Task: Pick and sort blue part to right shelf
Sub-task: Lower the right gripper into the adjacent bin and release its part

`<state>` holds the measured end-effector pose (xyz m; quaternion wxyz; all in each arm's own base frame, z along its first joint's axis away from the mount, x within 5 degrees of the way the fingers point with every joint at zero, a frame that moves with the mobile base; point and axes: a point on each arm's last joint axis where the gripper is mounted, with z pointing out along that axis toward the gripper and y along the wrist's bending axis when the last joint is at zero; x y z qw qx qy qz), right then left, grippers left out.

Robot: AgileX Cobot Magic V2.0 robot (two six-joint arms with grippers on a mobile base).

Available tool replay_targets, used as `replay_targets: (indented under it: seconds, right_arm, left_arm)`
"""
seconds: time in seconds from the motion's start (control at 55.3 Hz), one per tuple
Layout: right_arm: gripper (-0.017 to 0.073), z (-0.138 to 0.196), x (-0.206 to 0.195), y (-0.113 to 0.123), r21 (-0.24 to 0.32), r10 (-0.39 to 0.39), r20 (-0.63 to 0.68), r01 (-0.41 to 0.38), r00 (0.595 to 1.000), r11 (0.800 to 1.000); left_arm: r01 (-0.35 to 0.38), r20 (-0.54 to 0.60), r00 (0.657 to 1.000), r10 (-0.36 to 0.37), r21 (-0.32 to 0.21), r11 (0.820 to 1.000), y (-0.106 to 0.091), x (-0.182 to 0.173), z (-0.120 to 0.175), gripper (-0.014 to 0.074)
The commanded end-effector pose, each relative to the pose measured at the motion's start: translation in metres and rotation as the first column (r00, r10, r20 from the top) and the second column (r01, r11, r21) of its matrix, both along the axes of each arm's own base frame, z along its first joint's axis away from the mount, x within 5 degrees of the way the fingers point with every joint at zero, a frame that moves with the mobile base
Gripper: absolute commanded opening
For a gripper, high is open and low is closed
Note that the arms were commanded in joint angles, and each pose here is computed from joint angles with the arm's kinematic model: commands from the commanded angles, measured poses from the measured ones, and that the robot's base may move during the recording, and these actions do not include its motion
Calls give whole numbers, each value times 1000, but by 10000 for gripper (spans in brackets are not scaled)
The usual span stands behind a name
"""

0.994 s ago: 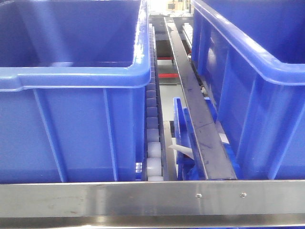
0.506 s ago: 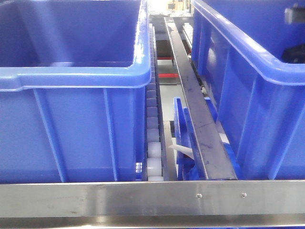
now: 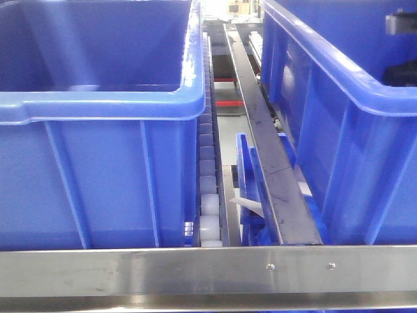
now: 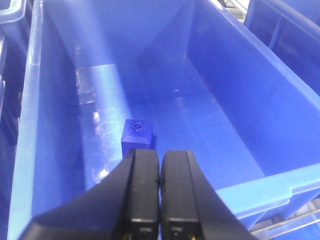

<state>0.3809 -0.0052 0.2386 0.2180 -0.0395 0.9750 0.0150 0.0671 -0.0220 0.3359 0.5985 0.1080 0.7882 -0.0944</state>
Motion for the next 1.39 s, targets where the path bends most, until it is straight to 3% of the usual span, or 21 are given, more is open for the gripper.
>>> replay_targets:
  seconds: [0.0, 0.217, 0.452, 0.524, 0.705, 1.084, 1.373]
  right_arm:
    - [634, 42, -5, -4, -20, 5, 119, -3, 993, 1000]
    - [601, 83, -34, -2, -22, 8, 201, -3, 980, 1000]
    - [155, 112, -105, 0, -29, 2, 376, 9, 927, 1000]
    - [50, 115, -134, 0, -30, 1, 428, 14, 904, 999]
    - [59, 97, -199, 3, -26, -4, 495, 20, 869, 999]
    - [59, 77, -320, 8, -7, -10, 756, 24, 654, 1000]
    - [59, 83, -382, 14, 41, -32, 912, -13, 409, 999]
  left_arm:
    - [1, 101, 995, 3, -39, 999, 1, -4, 15, 125]
    - [-41, 202, 979, 36, 21, 999, 11, -32, 18, 125]
    - [-232, 215, 949, 231, -20, 972, 35, -63, 7, 125]
    - [-247, 233, 940, 248, -35, 968, 38, -68, 4, 125]
    - [-246, 214, 945, 246, -27, 969, 37, -65, -4, 125]
    - [-244, 190, 951, 242, -14, 970, 35, -59, -14, 125]
    - [-245, 193, 951, 243, -13, 970, 35, -59, -14, 125]
